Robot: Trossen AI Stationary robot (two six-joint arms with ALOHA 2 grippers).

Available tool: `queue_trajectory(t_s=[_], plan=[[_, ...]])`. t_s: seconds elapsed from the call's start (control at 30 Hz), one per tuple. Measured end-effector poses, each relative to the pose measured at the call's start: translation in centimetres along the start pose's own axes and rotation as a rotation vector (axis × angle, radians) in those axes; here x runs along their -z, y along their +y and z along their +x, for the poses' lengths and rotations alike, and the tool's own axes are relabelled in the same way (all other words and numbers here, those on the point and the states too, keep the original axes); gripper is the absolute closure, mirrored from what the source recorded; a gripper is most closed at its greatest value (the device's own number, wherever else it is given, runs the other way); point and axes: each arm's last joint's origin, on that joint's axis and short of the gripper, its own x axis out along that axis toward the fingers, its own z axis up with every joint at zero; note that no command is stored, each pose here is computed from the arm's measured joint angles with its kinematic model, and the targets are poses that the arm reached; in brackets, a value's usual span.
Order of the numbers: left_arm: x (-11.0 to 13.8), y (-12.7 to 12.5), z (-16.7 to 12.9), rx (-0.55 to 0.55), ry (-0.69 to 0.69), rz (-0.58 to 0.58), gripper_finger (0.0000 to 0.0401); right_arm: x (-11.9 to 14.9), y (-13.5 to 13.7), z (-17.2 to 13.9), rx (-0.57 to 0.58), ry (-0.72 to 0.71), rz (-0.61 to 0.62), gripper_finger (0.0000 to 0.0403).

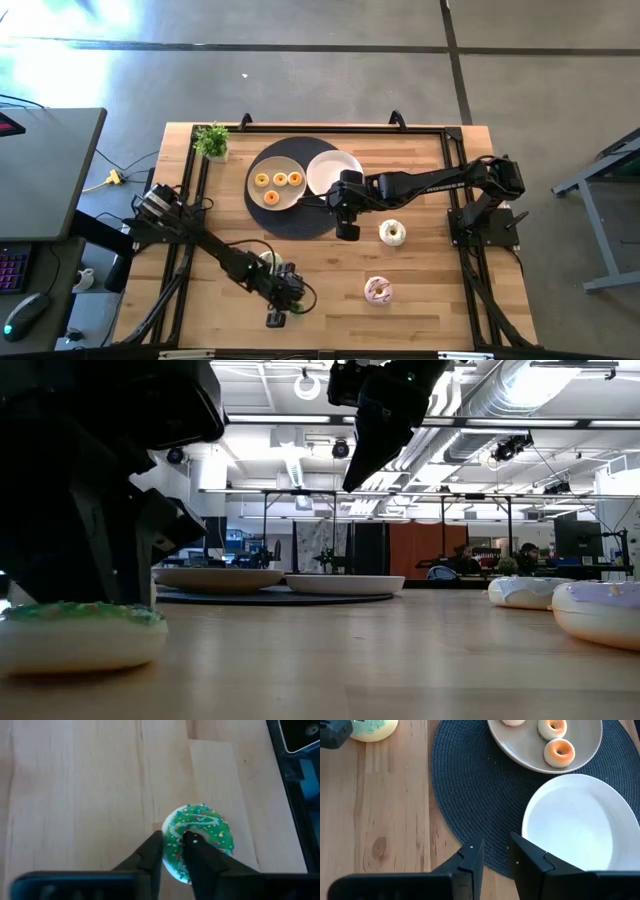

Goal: Pick & Place donuts
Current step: Put the small green donut on the gray plate

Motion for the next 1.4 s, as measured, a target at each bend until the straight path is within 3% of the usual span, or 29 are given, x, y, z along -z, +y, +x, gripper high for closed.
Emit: queue_trajectory(t_s=[0.17,0.33,0.47,0.63,0.8,0.97,1.17,1.4], plan=[[-0.4,0.8,-1.1,-0.094,-0.004,-0.062,0.0393,0.0,0.0,0.0,0.0,0.0,-0.001,0.032],[-1.3,3.0,-3.9,-0.251,0.011,-0.207,0.0389,0.0,0.0,0.0,0.01,0.0,-0.001,0.032],[-1.8,5.1,-7.3,-0.417,0.028,-0.25,0.0397,0.0,-0.1,0.0,0.034,-0.002,-0.001,0.032],[-2.3,8.7,-12.4,-0.65,-0.011,-0.444,0.0397,-0.2,-0.1,0.0,0.041,-0.02,0.003,0.032],[-2.5,12.7,-15.1,-0.816,-0.009,-0.537,0.0397,-0.6,-0.1,0.0,0.042,-0.061,0.011,0.032],[-3.7,16.4,-15.4,-0.845,-0.027,-0.544,0.0397,-1.0,-0.2,0.3,0.084,-0.132,0.027,0.032],[-4.8,20.0,-13.7,-0.738,-0.048,-0.581,0.0397,0.3,0.0,1.6,0.084,-0.138,-0.046,0.032],[-3.5,22.1,-11.3,-0.766,0.081,-0.615,0.0397,1.0,-0.3,2.0,0.068,-0.1,-0.074,0.032]])
